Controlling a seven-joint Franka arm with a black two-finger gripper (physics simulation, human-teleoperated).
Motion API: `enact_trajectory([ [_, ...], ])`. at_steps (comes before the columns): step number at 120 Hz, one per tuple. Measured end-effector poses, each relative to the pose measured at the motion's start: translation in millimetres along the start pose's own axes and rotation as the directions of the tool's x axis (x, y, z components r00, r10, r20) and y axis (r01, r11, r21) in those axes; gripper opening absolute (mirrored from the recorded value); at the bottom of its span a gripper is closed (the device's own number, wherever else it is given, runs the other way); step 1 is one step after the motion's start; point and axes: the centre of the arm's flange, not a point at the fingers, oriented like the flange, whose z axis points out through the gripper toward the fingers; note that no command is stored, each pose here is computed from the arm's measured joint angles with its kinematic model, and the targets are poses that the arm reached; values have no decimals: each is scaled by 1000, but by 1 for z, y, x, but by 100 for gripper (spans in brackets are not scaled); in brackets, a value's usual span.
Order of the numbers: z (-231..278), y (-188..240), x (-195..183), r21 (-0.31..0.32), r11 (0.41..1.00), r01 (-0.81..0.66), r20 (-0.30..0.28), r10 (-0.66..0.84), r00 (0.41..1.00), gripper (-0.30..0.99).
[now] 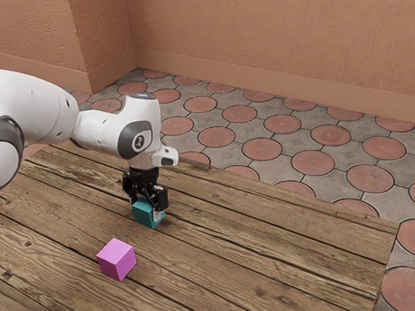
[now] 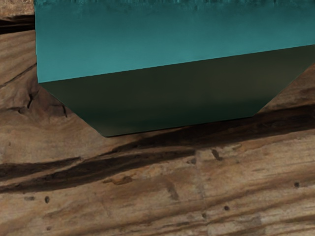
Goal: Pick up the blue block with one arm, and put the blue block on the pink block with one arm
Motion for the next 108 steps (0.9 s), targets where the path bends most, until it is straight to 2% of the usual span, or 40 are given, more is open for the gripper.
enact_trajectory([
  [20,-4,2,10,8,1000,-5,-1,5,1000,69],
  [43,2,3,14,7,1000,-4,31,3,1000,69],
  [67,2,5,13,3,1000,1,46,-1,999,46],
  [93,-2,5,11,8,1000,6,49,-7,999,39],
  [108,-21,6,7,13,1000,8,27,-8,1000,35],
])
